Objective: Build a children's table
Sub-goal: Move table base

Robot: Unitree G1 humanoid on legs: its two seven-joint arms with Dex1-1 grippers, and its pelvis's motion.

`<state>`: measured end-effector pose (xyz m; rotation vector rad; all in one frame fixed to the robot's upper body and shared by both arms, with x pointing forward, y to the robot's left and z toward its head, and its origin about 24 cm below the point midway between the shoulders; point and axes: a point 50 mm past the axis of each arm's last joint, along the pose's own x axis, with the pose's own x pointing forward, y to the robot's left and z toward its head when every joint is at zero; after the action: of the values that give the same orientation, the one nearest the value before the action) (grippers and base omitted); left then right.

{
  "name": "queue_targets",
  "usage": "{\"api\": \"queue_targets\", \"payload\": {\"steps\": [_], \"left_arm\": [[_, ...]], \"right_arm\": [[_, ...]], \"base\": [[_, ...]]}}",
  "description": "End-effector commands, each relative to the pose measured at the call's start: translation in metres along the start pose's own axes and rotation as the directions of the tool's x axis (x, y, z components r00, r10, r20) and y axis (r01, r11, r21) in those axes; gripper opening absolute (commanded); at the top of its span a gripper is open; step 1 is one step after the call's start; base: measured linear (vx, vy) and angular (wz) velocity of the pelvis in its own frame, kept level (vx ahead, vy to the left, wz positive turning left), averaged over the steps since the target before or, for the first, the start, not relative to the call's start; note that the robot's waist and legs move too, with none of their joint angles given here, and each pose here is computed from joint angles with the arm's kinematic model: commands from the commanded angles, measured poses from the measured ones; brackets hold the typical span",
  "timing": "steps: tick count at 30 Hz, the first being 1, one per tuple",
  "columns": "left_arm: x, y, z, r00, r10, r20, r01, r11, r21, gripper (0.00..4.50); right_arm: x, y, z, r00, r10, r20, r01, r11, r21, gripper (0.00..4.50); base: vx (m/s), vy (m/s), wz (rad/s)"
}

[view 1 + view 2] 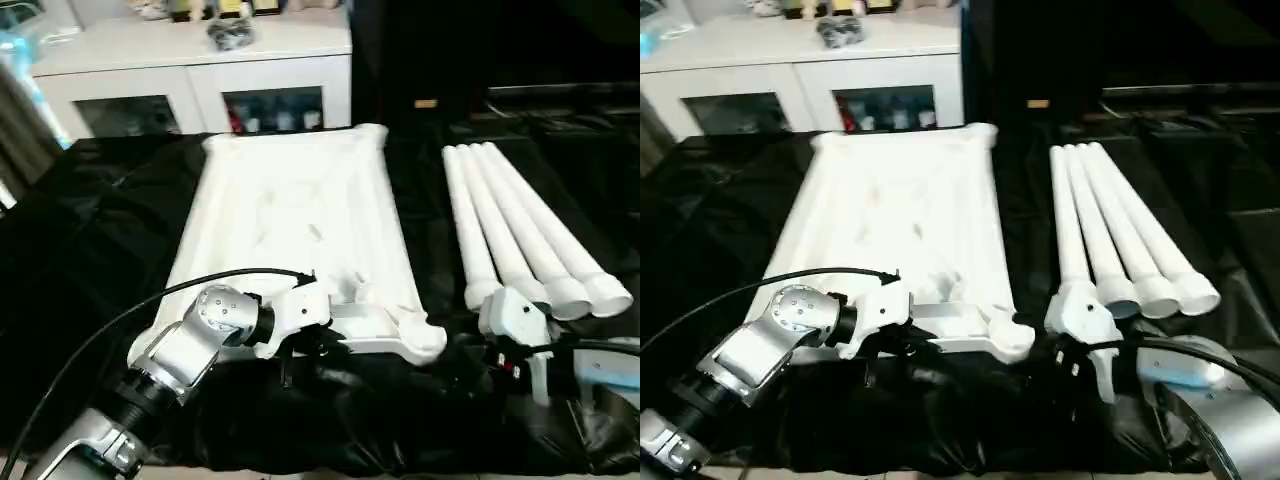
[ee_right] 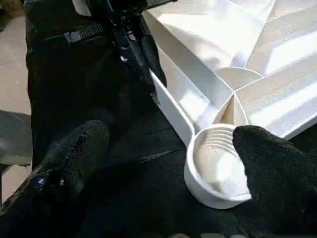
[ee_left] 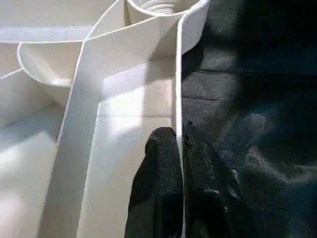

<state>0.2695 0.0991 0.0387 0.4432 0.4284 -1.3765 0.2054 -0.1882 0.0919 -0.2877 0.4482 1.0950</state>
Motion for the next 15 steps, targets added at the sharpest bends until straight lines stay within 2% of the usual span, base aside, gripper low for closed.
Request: {"api": "queue_targets", "payload": {"steps": [1, 4, 7, 15], "left_arm": [[-0.012, 0.009, 0.000, 0.987, 0.160, 0.002, -0.160, 0.987, -0.028, 0.04], [-0.014, 0.006, -0.004, 0.963, 0.268, -0.006, -0.268, 0.960, -0.085, 0.04], [-0.014, 0.002, -0.005, 0.953, 0.302, -0.010, -0.301, 0.947, -0.107, 0.04], [-0.006, -0.011, 0.011, 0.966, 0.241, 0.094, -0.235, 0.970, -0.068, 0.04]], "right_arm": [[0.001, 0.001, 0.005, 1.000, -0.004, 0.008, 0.004, 1.000, -0.017, 4.50], [0.002, 0.002, 0.005, 1.000, -0.014, 0.012, 0.015, 1.000, -0.013, 4.50], [0.003, 0.002, 0.005, 1.000, -0.016, 0.012, 0.016, 1.000, -0.012, 4.50], [0.002, -0.003, 0.007, 1.000, -0.022, 0.015, 0.022, 1.000, -0.010, 4.50]], "base": [[0.000, 0.000, 0.00], [0.000, 0.000, 0.00], [0.000, 0.000, 0.00], [0.000, 0.000, 0.00]]}}
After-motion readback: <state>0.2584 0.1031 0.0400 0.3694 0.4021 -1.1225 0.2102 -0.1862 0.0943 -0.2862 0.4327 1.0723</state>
